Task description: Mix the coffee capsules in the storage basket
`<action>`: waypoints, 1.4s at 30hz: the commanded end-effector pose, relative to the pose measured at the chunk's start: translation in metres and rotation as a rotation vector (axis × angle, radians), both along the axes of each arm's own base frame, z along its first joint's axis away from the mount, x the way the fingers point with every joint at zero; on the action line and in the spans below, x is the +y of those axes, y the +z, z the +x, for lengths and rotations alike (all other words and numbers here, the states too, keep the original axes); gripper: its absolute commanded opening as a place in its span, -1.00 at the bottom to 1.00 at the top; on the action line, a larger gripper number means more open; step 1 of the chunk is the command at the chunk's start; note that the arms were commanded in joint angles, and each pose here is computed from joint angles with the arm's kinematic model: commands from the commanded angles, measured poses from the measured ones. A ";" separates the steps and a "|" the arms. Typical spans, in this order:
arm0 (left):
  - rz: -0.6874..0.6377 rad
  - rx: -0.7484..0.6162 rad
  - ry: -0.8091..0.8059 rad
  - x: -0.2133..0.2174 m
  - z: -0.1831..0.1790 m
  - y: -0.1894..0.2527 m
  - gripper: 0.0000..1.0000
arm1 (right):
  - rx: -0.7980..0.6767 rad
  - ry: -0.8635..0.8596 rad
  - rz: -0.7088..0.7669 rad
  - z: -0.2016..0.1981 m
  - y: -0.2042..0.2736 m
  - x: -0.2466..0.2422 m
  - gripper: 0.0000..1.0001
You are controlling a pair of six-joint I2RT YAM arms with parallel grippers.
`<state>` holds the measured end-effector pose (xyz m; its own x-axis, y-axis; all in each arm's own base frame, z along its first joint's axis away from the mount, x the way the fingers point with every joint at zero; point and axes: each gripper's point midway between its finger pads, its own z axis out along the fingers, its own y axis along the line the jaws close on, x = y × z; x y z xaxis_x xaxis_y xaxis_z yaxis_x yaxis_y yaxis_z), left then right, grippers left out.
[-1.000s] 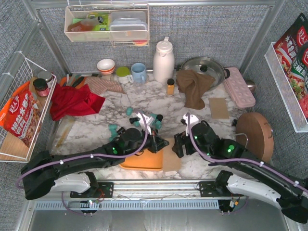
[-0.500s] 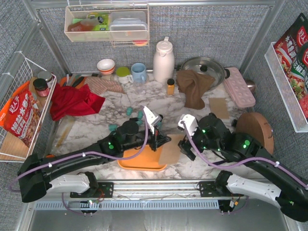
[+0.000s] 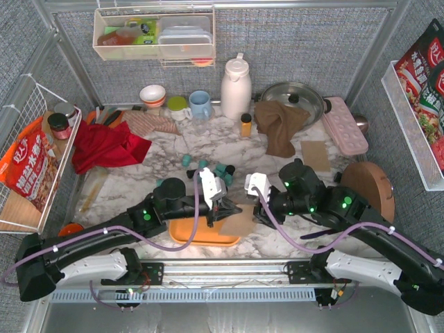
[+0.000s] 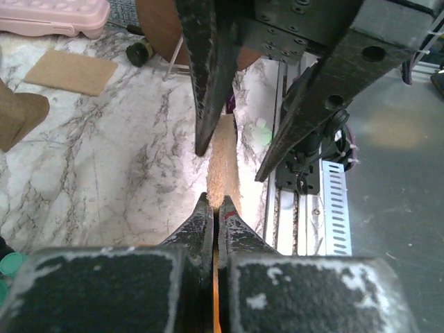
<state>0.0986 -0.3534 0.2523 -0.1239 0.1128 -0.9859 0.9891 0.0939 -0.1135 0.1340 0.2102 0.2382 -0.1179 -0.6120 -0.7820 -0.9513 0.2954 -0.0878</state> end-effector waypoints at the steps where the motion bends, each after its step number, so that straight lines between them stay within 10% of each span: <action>1: -0.013 -0.074 -0.012 0.000 0.002 0.005 -1.00 | 0.001 0.103 0.061 -0.006 0.005 0.019 -0.19; 4: -0.007 -0.092 0.006 0.000 0.006 0.004 -1.00 | 0.007 0.101 0.044 -0.004 0.001 0.020 -1.00; 6: -0.006 -0.098 0.039 0.001 0.012 0.005 -0.98 | 0.004 0.075 0.030 0.001 0.000 0.019 -1.00; 11: -0.033 -0.103 0.242 0.020 0.039 0.012 0.33 | -0.024 -0.013 0.010 0.014 0.000 0.011 -1.00; 15: -0.102 -0.115 0.471 0.057 0.064 0.026 0.95 | -0.105 -0.284 -0.011 0.052 0.008 -0.015 -1.00; 27: -0.118 -0.050 1.111 0.194 0.105 0.037 0.99 | -0.228 -1.362 0.075 0.159 -0.028 -0.164 -1.00; 42: -0.125 0.078 1.209 0.215 0.102 0.011 0.98 | 0.183 -1.621 0.699 0.207 -0.078 -0.183 -1.00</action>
<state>0.1991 -0.1388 0.2682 -0.1332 -0.1958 -0.9716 0.2802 0.9329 -0.2264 0.3130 0.0142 0.1391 -0.4183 0.4508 -0.7885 0.3576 0.8798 0.3132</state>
